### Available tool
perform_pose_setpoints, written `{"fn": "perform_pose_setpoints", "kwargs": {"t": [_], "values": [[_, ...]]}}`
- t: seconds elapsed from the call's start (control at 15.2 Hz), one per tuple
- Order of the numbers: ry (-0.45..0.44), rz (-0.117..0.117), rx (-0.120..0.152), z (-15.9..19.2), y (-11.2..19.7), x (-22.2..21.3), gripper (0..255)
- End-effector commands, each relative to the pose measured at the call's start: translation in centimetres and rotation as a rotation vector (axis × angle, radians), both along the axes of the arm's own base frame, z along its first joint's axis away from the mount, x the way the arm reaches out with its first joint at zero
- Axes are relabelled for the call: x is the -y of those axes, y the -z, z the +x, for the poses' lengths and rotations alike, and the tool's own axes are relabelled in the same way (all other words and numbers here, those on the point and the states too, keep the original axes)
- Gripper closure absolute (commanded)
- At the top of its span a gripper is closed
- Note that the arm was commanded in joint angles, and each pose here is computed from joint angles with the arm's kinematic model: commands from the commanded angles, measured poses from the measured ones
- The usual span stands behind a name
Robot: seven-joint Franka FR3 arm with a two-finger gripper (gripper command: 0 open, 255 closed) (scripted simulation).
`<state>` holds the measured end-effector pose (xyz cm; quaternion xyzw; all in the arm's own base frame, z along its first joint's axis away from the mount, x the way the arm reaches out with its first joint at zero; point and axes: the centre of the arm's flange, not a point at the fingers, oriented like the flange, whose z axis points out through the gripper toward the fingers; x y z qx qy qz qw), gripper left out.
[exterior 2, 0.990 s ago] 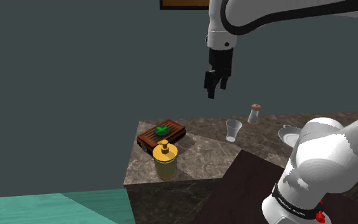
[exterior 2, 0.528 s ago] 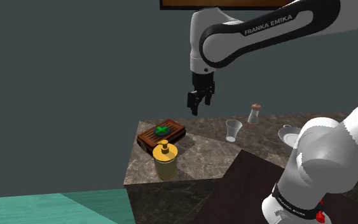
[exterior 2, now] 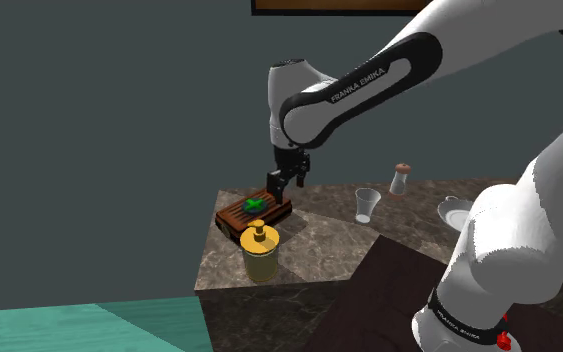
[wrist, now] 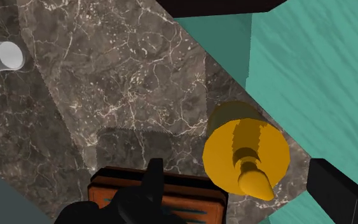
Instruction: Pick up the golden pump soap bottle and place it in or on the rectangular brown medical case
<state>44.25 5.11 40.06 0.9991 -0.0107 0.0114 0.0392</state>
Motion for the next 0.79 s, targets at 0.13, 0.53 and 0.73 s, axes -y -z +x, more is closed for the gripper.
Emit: {"fn": "perform_pose_setpoints", "kwargs": {"t": [0.13, 0.53, 0.73], "values": [[0.005, 0.000, 0.010, 2.8, 4.4, -1.5, 0], [0.013, -0.002, 0.024, 7.1, 10.5, -3.8, 0], [0.014, -0.003, 0.026, 8.0, 12.4, -4.2, 0]]}}
